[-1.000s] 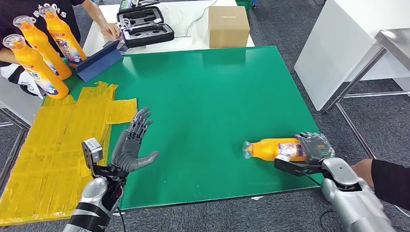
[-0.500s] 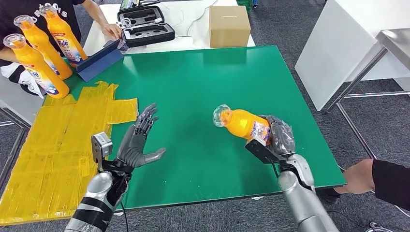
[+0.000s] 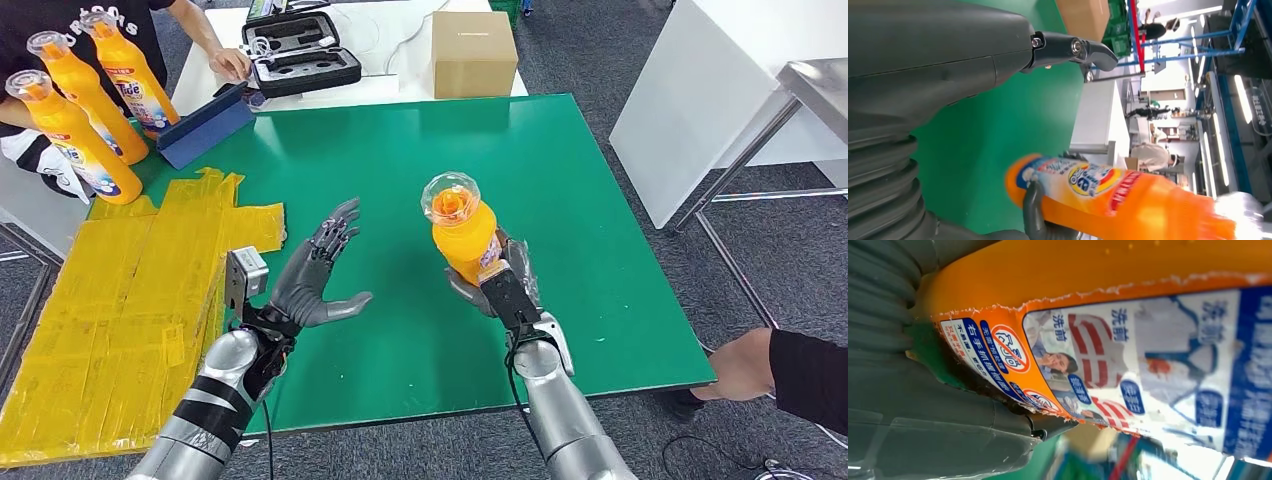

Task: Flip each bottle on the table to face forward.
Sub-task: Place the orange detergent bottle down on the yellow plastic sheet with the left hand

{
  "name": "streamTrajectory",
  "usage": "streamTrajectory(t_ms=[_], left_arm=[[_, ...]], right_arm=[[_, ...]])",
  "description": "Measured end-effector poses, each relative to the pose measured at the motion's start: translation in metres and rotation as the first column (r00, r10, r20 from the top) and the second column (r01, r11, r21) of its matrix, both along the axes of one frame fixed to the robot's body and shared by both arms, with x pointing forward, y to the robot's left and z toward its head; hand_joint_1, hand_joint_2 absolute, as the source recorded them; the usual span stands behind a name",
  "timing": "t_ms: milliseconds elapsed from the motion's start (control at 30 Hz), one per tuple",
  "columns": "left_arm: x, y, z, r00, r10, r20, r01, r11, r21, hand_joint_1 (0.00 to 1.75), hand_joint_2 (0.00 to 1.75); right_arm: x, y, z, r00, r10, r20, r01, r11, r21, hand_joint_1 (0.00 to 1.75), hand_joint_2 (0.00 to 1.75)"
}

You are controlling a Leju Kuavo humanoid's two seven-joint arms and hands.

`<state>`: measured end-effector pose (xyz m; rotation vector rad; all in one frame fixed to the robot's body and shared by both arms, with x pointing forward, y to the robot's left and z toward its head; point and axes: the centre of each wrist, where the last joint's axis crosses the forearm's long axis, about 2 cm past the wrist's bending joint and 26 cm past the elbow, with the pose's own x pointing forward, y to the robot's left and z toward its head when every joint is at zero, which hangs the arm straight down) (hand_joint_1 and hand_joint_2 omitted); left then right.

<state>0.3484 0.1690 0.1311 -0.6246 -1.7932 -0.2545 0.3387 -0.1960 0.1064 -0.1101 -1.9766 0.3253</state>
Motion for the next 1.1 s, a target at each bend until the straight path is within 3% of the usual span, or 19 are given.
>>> streamTrajectory(t_ms=[133,300,600,1100], left_arm=[[0.004,-0.009,0.002,1.000,-0.028,-0.003,0.028,1.000,-0.011,0.00,1.75],[0.008,-0.019,0.005,0.999,-0.048,-0.006,0.048,0.999,-0.024,0.00,1.75],[0.008,-0.028,0.006,0.998,-0.067,-0.006,0.066,0.997,-0.040,0.00,1.75],[0.006,-0.034,0.008,0.998,-0.062,0.007,0.062,0.997,-0.034,0.00,1.75]], right_arm=[[0.001,0.024,0.004,0.982,0.184,-0.032,-0.172,0.961,0.216,1.75,1.75],[0.003,0.051,0.010,0.959,0.280,-0.033,-0.261,0.926,0.273,1.75,1.75],[-0.002,0.083,0.014,0.940,0.340,-0.042,-0.318,0.913,0.256,1.75,1.75],[-0.012,0.099,0.003,0.921,0.378,-0.093,-0.351,0.910,0.222,1.75,1.75]])
